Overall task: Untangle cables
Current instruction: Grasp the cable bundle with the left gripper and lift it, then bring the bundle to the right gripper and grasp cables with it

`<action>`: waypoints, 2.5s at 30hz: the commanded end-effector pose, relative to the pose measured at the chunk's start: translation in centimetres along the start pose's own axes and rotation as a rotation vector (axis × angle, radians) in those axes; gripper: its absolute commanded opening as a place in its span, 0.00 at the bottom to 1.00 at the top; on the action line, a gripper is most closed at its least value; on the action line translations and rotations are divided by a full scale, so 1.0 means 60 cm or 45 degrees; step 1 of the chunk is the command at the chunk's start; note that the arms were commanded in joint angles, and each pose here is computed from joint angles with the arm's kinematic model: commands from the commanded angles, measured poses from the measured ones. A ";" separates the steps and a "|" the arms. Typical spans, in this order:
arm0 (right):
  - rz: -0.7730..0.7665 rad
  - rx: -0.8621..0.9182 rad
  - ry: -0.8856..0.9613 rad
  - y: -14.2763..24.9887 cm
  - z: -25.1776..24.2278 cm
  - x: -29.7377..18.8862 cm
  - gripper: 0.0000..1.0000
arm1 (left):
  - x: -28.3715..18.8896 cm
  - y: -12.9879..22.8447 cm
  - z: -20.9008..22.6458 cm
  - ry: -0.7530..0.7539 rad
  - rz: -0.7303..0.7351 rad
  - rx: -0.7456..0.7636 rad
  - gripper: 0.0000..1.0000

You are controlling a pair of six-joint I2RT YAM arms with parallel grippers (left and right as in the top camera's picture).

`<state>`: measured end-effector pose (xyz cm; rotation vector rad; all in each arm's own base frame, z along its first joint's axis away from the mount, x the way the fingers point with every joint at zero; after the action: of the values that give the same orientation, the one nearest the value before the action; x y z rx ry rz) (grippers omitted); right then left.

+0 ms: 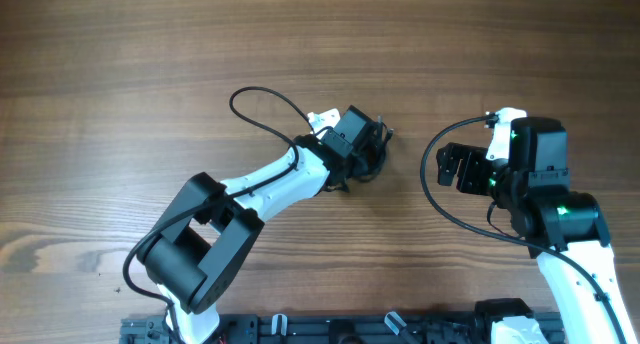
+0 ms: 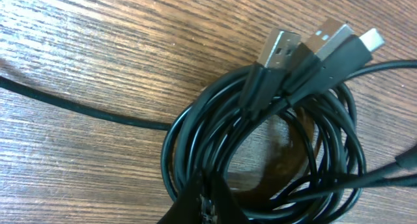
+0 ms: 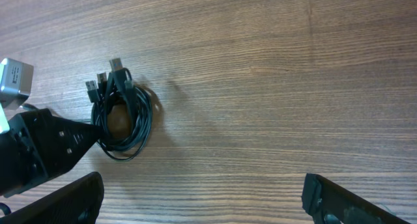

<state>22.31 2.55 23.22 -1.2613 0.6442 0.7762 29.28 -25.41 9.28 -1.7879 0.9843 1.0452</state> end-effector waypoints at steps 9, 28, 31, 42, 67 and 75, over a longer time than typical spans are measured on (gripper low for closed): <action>-0.008 -0.046 -0.229 -0.015 0.027 -0.001 0.96 | -0.173 -0.058 -0.027 0.312 -0.160 0.136 0.04; 0.086 -0.019 -0.279 -0.012 0.030 0.029 1.00 | -0.043 -0.035 0.018 0.068 0.095 -0.036 0.42; 0.086 -0.019 -0.278 -0.012 0.030 0.029 1.00 | -0.014 -0.024 0.023 0.027 0.132 -0.027 0.42; 0.090 -0.018 -0.278 -0.012 0.029 0.029 1.00 | 0.032 0.016 0.025 -0.043 0.204 0.030 0.04; -0.025 0.167 -0.762 -0.058 0.082 0.007 0.96 | -0.239 -0.132 0.013 0.838 0.315 -0.096 0.04; 0.069 0.351 -0.953 -0.083 0.097 0.045 0.76 | -0.260 -0.123 -0.007 1.041 0.447 -0.007 0.04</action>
<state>27.16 7.41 25.11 -0.7541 0.1749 1.0099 30.99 -19.45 24.58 -2.1728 1.7107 0.5763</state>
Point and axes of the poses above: each gripper's point midway between its finger pads, its own x axis out along the fingers, its own z axis along the line the jaws close on, y = z × x, the point moved 9 cm from there along -x, back along the fingers, and after that the axes turned 3 degrees about -x, right-handed, at the moved point
